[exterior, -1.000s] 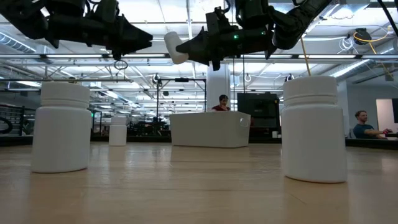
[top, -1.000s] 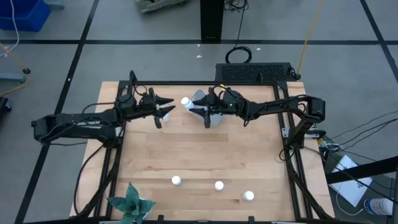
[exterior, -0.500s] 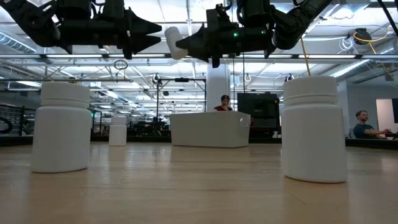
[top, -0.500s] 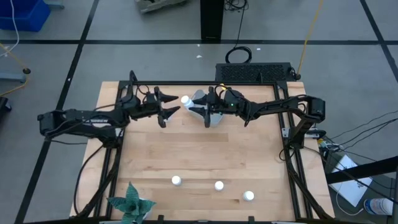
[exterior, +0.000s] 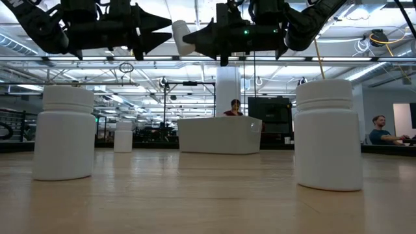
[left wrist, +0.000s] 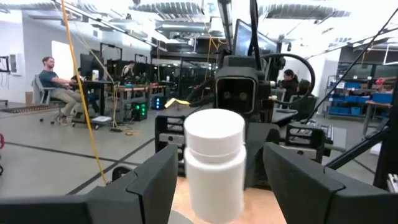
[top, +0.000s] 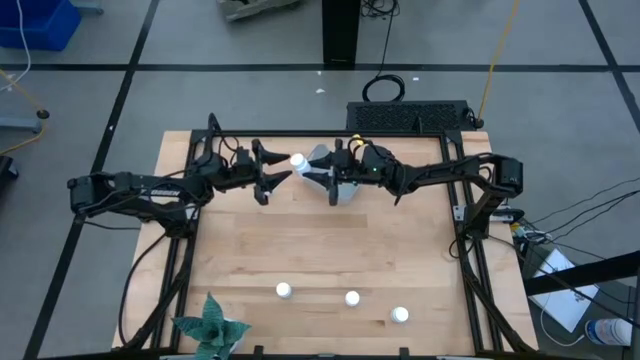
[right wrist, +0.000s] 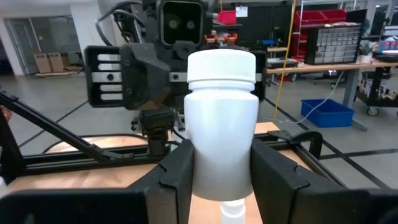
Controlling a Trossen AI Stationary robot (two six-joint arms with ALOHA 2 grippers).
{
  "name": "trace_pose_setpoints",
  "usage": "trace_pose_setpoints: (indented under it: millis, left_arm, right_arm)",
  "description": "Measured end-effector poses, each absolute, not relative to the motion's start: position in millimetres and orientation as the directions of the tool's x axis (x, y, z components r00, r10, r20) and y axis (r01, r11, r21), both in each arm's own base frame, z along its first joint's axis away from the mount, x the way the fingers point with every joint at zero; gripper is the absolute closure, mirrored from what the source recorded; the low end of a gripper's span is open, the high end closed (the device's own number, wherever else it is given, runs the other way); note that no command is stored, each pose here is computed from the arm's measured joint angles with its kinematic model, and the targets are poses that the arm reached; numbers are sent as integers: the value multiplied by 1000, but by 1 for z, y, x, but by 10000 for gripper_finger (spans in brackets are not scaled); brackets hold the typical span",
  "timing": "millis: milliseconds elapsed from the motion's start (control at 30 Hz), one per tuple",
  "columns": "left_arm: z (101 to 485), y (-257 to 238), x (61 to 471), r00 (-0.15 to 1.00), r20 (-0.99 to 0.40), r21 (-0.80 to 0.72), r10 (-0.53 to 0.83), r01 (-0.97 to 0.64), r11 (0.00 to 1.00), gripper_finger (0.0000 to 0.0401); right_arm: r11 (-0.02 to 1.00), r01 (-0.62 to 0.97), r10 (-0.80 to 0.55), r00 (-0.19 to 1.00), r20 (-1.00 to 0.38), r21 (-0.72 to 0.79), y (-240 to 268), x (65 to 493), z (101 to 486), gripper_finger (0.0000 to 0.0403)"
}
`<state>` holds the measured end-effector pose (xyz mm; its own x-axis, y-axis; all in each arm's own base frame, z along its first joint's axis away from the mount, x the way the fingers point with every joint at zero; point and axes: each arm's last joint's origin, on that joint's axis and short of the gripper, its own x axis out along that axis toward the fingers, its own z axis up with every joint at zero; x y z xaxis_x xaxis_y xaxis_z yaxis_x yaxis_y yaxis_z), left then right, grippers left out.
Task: Pick and place pill bottles into a basket
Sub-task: Put the white pill bottle into the gray bin
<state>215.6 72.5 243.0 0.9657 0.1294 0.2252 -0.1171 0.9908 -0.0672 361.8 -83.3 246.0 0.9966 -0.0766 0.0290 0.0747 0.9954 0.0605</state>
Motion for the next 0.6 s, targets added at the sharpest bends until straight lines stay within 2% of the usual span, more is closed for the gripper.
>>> trace_pose_setpoints:
  millis: [300,600]
  left_arm:
    - [249,73,218,960,247,-83,129,-112,990,157]
    - [243,80,237,971,201,-106,128,-109,988,157]
  right_arm:
    - [996,69,-71,997,31,61,-81,362,246,285]
    - [996,69,-71,997,31,61,-81,362,246,285]
